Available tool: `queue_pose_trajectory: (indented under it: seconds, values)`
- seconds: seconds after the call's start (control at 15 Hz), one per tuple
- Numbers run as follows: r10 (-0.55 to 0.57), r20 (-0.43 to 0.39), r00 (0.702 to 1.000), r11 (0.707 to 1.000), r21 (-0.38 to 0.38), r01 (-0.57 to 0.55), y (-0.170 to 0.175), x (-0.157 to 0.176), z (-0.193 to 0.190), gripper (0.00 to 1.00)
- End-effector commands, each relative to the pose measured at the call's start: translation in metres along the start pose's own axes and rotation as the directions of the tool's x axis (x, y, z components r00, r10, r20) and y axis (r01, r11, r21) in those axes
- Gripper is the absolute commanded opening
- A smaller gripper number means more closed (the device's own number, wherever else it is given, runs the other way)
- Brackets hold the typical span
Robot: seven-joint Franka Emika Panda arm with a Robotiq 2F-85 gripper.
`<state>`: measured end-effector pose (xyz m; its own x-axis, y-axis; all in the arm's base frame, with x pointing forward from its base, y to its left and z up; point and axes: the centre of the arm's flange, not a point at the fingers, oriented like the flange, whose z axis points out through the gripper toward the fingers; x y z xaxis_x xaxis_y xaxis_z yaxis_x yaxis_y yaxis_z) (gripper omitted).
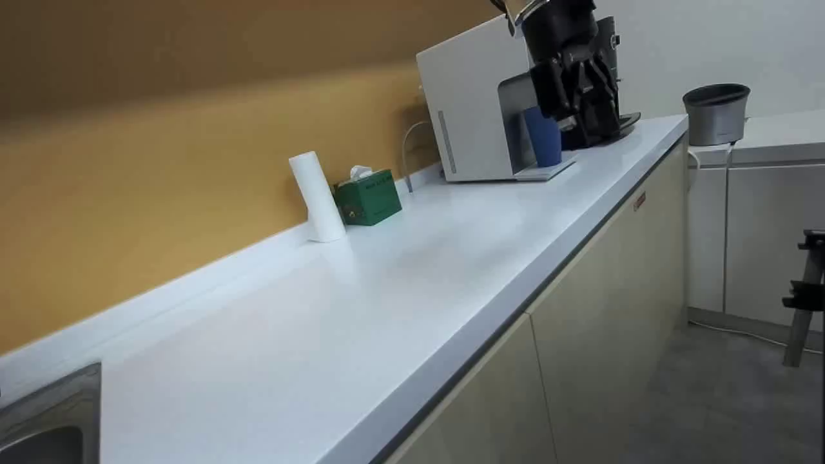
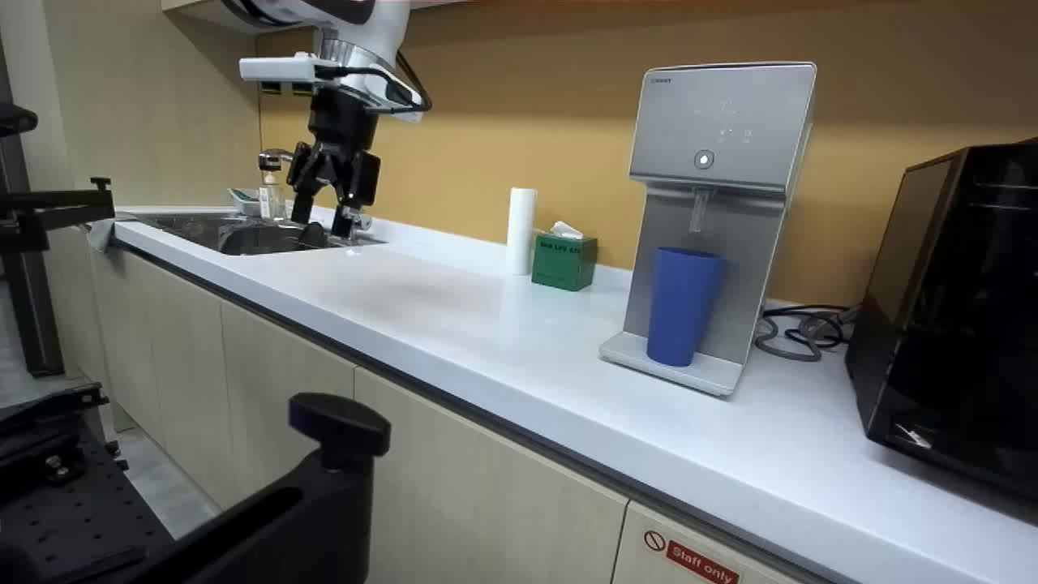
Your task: Press the water dispenser button
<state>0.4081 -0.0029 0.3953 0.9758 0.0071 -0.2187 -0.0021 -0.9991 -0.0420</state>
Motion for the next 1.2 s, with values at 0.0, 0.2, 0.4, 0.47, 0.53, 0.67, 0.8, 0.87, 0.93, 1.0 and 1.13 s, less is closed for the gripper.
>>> queue_pose_trajectory:
  seconds: [0.0, 0.2, 0.4, 0.47, 0.53, 0.67, 0.8, 0.87, 0.93, 1.0, 1.13]
  values:
    - [0.0, 0.0, 1.0, 1.0, 0.0, 0.0, 0.0, 0.0, 0.0, 1.0]
    - [0.0, -0.001, 1.0, 1.0, 0.0, 0.0, 0.0, 0.0, 0.0, 1.0]
    - [0.0, -0.002, 1.0, 1.0, 0.0, 0.0, 0.0, 0.0, 0.0, 1.0]
    - [0.0, -0.002, 1.0, 1.0, 0.0, 0.0, 0.0, 0.0, 0.0, 1.0]
    - [0.0, -0.002, 1.0, 1.0, 0.0, 0.0, 0.0, 0.0, 0.0, 1.0]
    - [0.0, -0.002, 1.0, 1.0, 0.0, 0.0, 0.0, 0.0, 0.0, 1.0]
    - [0.0, -0.002, 1.0, 1.0, 0.0, 0.0, 0.0, 0.0, 0.0, 1.0]
    - [0.003, -0.034, 0.999, 1.0, -0.005, -0.003, 0.003, 0.001, -0.003, 1.0]
    - [0.017, -0.062, 0.998, 1.0, -0.011, -0.017, 0.007, 0.003, -0.007, 1.0]
    - [0.036, -0.103, 0.994, 0.999, -0.019, -0.039, 0.015, 0.006, -0.012, 1.0]
    - [0.061, -0.187, 0.98, 0.997, -0.038, -0.07, 0.032, 0.012, -0.025, 1.0]
